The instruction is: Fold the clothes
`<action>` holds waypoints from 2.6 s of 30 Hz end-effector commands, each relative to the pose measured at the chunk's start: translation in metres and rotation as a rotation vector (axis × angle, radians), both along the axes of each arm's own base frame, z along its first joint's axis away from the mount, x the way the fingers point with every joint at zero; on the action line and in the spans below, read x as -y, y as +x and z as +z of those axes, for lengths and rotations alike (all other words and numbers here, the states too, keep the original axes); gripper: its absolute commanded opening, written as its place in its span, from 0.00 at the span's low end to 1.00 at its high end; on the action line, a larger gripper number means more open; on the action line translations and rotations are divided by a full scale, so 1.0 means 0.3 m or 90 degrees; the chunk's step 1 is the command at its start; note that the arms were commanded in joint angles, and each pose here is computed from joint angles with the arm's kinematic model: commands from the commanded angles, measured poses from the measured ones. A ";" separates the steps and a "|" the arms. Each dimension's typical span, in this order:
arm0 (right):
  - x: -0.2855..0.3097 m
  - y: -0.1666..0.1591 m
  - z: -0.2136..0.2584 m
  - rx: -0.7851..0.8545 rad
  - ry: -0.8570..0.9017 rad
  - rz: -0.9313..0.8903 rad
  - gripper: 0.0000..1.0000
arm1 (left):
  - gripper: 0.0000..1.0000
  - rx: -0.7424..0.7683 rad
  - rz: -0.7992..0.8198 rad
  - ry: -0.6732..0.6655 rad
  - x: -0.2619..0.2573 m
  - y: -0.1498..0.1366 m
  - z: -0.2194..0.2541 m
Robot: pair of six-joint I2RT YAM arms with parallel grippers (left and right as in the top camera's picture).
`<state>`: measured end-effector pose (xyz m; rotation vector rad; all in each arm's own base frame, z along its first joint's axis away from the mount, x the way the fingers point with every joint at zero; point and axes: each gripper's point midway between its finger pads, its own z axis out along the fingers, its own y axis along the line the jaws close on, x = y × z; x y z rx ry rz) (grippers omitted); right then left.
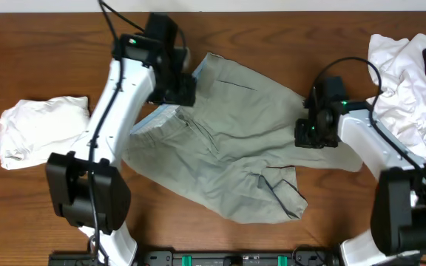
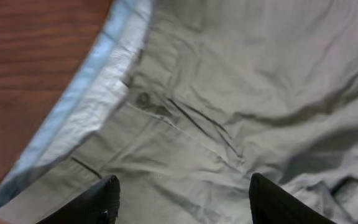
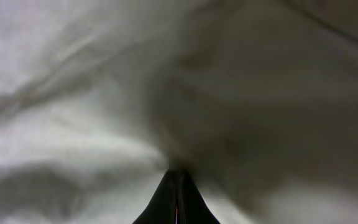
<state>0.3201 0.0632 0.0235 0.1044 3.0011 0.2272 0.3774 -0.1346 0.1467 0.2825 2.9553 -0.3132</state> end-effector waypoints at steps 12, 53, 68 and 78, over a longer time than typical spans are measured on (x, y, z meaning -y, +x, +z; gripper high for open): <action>-0.021 0.156 -0.325 0.032 0.016 0.005 0.01 | 0.67 -0.040 -0.040 0.011 0.029 -0.064 -0.088; 0.080 -0.017 0.761 0.161 0.072 -0.062 0.99 | 0.68 0.023 -0.214 -0.011 0.218 0.077 -0.336; 0.058 -0.093 0.737 0.106 0.070 -0.047 0.99 | 0.67 0.049 -0.156 0.000 0.165 0.220 -0.545; 0.053 -0.103 0.570 0.057 0.072 -0.046 0.99 | 0.68 0.033 0.036 -0.036 -0.087 0.323 -0.589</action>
